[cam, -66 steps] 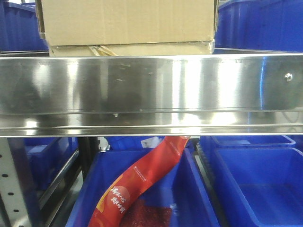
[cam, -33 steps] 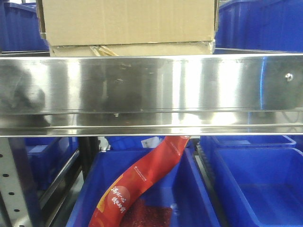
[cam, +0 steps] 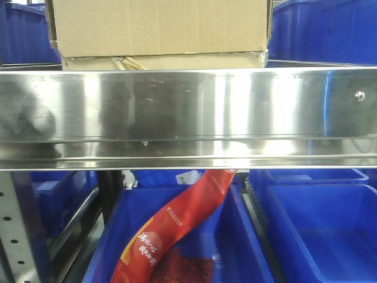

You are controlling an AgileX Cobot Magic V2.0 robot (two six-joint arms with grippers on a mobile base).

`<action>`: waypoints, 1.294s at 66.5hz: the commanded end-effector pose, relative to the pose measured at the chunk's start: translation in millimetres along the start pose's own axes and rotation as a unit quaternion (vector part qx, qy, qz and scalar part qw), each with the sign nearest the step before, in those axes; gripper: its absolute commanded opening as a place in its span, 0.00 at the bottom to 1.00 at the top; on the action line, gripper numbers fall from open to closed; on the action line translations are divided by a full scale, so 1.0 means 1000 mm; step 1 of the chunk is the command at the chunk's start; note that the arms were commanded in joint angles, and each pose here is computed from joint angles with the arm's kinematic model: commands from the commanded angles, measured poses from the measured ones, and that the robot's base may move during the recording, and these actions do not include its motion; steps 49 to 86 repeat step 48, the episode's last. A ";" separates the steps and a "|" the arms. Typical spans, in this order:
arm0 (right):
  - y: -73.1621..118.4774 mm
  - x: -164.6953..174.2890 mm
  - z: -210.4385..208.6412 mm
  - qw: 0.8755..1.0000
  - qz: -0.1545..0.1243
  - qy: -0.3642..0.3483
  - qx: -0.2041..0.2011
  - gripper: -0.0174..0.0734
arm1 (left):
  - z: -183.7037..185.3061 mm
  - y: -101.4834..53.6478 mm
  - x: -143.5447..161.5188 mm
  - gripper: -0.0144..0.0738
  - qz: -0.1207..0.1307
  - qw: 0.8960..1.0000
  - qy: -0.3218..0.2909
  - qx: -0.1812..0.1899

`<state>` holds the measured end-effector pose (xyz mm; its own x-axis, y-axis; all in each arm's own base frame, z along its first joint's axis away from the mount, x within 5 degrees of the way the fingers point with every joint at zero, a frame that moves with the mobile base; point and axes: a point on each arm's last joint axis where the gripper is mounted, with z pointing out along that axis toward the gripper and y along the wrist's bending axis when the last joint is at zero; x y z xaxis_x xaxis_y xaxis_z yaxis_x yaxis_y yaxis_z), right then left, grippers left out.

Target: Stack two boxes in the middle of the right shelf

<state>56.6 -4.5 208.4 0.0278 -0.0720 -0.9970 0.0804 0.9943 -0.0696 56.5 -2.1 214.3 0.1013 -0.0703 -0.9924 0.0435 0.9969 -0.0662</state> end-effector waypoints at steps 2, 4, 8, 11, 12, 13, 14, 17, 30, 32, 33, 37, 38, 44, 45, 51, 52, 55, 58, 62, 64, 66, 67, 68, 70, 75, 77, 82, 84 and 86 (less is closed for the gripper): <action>0.000 -0.001 0.000 1.000 -0.001 -0.008 0.004 0.01 | 0.000 0.000 -0.001 0.04 0.000 1.000 -0.005 -0.001; 0.000 -0.001 0.000 1.000 -0.001 -0.008 0.004 0.01 | 0.000 0.000 -0.001 0.04 0.000 1.000 -0.005 -0.001; 0.000 -0.001 0.000 1.000 -0.001 -0.008 0.004 0.01 | 0.000 0.000 -0.001 0.04 0.000 1.000 -0.005 -0.001; 0.000 -0.001 0.000 1.000 -0.001 -0.008 0.004 0.01 | 0.000 0.000 -0.001 0.04 0.000 1.000 -0.005 -0.001; 0.000 -0.001 0.000 1.000 -0.001 -0.008 0.004 0.01 | 0.000 0.000 -0.001 0.04 0.000 1.000 -0.005 -0.001; 0.000 -0.001 0.000 1.000 -0.001 -0.008 0.004 0.01 | 0.000 0.000 -0.001 0.04 0.000 1.000 -0.005 -0.001; 0.000 -0.001 0.000 1.000 -0.001 -0.008 0.004 0.01 | 0.000 0.000 -0.001 0.04 0.000 1.000 -0.005 -0.001; 0.000 -0.001 0.000 1.000 -0.001 -0.008 0.004 0.01 | 0.000 0.000 -0.001 0.04 0.000 1.000 -0.005 -0.001; 0.000 -0.001 0.000 1.000 -0.001 -0.008 0.004 0.01 | 0.000 0.000 -0.001 0.04 0.000 1.000 -0.005 -0.001; 0.000 -0.001 0.000 1.000 -0.001 -0.008 0.004 0.01 | 0.000 0.000 -0.001 0.04 0.000 1.000 -0.005 -0.001; 0.000 -0.001 0.000 1.000 -0.001 -0.008 0.004 0.01 | 0.000 0.000 -0.001 0.04 0.000 1.000 -0.005 -0.001; 0.000 -0.001 0.000 1.000 -0.001 -0.008 0.004 0.01 | 0.000 0.000 -0.001 0.04 0.000 1.000 -0.005 -0.001; 0.000 -0.001 0.000 1.000 -0.001 -0.008 0.004 0.01 | 0.000 0.000 -0.001 0.04 0.000 1.000 -0.005 -0.001; 0.000 -0.001 0.000 1.000 -0.001 -0.008 0.004 0.01 | 0.000 0.000 -0.001 0.04 0.000 1.000 -0.005 -0.001; 0.000 -0.001 0.000 1.000 -0.001 -0.008 0.004 0.01 | 0.000 0.000 -0.001 0.04 0.000 1.000 -0.005 -0.001; 0.000 -0.001 0.000 1.000 -0.001 -0.008 0.004 0.01 | 0.000 0.000 -0.001 0.04 0.000 1.000 -0.005 -0.001; 0.000 -0.001 0.000 1.000 -0.001 -0.008 0.004 0.01 | 0.000 0.000 -0.001 0.04 0.000 1.000 -0.005 -0.001; 0.000 -0.001 0.000 1.000 -0.001 -0.008 0.004 0.01 | 0.000 0.000 -0.001 0.04 0.000 1.000 -0.005 -0.001; 0.000 -0.001 0.000 1.000 -0.001 -0.008 0.004 0.01 | 0.000 0.000 -0.001 0.04 0.000 1.000 -0.005 -0.001; 0.000 -0.001 0.000 1.000 -0.001 -0.008 0.004 0.01 | 0.000 0.000 -0.001 0.04 0.000 1.000 -0.005 -0.001; 0.000 -0.001 0.000 1.000 -0.001 -0.008 0.004 0.01 | 0.000 0.000 -0.001 0.04 0.000 1.000 -0.005 -0.001; 0.000 -0.001 0.000 1.000 -0.001 -0.008 0.004 0.01 | 0.000 0.000 -0.001 0.04 0.000 1.000 -0.005 -0.001; 0.000 -0.001 0.000 1.000 -0.001 -0.008 0.004 0.01 | 0.000 0.000 -0.001 0.04 0.000 1.000 -0.005 -0.001; 0.000 -0.001 0.000 1.000 -0.001 -0.008 0.004 0.01 | 0.000 0.000 -0.001 0.04 0.000 1.000 -0.005 -0.001; 0.000 -0.001 0.000 1.000 -0.001 -0.008 0.004 0.01 | 0.000 0.000 -0.001 0.04 0.000 1.000 -0.005 -0.001; 0.000 -0.001 0.000 1.000 -0.001 -0.008 0.004 0.01 | 0.000 0.000 -0.001 0.04 0.000 1.000 -0.005 -0.001; 0.000 -0.001 0.000 1.000 -0.001 -0.008 0.004 0.01 | 0.000 0.000 -0.001 0.04 0.000 1.000 -0.005 -0.001; 0.000 -0.001 0.000 1.000 -0.001 -0.008 0.004 0.01 | 0.000 0.000 -0.001 0.04 0.000 1.000 -0.005 -0.001; 0.000 -0.001 0.000 1.000 -0.001 -0.008 0.004 0.01 | 0.000 0.000 -0.001 0.04 0.000 1.000 -0.005 -0.001; 0.000 -0.001 0.000 1.000 -0.001 -0.008 0.004 0.01 | 0.000 0.000 -0.001 0.04 0.000 1.000 -0.005 -0.001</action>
